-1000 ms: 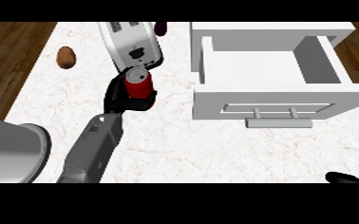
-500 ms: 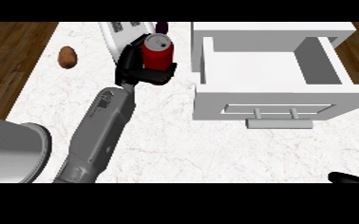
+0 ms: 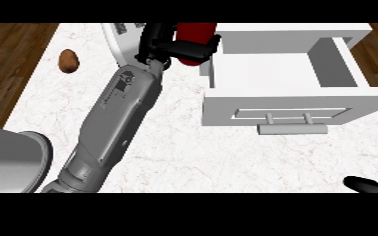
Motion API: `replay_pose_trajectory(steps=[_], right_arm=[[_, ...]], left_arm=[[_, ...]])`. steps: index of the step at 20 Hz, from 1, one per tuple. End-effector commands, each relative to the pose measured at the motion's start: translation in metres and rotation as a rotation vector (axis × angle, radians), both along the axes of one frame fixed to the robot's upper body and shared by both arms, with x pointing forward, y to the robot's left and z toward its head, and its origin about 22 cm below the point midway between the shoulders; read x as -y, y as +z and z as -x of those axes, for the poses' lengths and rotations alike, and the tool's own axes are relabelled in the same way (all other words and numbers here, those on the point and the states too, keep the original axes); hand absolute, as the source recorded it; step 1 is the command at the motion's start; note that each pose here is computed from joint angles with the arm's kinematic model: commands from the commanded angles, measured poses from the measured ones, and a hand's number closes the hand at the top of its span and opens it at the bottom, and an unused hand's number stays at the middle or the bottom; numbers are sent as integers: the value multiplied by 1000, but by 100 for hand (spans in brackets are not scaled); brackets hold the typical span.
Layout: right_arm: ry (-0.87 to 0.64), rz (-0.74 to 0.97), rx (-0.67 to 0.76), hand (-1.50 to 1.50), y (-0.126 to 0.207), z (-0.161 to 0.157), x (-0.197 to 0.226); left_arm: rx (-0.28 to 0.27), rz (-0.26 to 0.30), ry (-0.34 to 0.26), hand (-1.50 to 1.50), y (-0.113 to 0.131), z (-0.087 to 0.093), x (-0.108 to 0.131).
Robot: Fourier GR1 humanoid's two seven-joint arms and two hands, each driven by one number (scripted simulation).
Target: Pick up the can, place it into the drawer and close the drawer
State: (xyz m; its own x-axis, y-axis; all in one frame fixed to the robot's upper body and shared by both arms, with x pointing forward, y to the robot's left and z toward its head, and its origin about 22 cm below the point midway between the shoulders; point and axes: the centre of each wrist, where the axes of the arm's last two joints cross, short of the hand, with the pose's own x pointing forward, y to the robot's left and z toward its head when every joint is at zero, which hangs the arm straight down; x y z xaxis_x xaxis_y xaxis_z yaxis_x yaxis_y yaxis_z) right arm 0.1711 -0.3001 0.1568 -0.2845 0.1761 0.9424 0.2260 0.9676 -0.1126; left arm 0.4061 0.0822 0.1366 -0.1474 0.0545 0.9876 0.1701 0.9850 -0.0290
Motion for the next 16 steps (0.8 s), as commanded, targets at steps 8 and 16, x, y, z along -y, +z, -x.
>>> replay_pose_trajectory(steps=[8, 16], right_arm=[[-1, 4, 16, -150, -2, -4, 14], [11, -2, 41, -150, 3, 2, -1]], left_arm=[[13, -58, -10, 150, 86, -16, 54], [-9, -129, -14, 150, 117, -18, 88]])
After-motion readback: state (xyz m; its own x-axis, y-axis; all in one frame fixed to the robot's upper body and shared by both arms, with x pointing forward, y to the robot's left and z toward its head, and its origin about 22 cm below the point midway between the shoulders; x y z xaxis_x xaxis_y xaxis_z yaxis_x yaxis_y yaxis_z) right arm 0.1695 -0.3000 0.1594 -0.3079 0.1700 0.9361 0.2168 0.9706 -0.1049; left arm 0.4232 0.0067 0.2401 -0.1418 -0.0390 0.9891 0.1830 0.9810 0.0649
